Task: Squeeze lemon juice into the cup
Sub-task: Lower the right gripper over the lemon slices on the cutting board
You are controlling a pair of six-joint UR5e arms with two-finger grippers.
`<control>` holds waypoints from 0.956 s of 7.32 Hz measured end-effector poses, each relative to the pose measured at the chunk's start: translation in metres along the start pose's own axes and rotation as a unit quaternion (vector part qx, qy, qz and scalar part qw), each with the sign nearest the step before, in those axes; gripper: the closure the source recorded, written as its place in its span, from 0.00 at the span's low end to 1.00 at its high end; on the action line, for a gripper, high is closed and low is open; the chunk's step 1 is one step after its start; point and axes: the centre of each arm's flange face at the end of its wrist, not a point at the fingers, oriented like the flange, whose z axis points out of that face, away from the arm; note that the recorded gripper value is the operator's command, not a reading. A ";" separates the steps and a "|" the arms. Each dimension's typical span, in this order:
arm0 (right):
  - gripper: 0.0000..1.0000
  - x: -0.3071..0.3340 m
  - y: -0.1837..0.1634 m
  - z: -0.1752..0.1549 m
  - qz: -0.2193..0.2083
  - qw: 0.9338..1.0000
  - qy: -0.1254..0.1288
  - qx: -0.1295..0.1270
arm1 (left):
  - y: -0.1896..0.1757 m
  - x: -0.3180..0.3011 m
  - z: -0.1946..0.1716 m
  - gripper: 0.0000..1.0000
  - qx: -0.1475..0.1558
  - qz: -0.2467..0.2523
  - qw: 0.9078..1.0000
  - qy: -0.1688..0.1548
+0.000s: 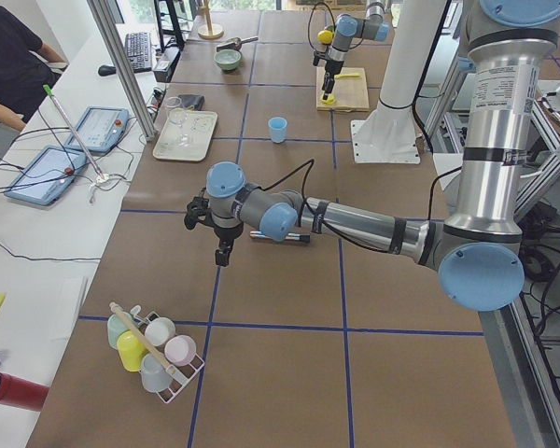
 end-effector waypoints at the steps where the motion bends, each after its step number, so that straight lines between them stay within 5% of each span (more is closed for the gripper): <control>1: 0.00 0.002 0.001 0.002 -0.001 1.000 0.003 0.000 | 0.000 0.000 0.000 0.00 0.000 0.000 1.000 0.000; 7: 0.00 0.002 0.013 0.006 -0.009 1.000 0.008 -0.010 | 0.002 -0.004 0.003 0.00 -0.004 -0.002 1.000 -0.001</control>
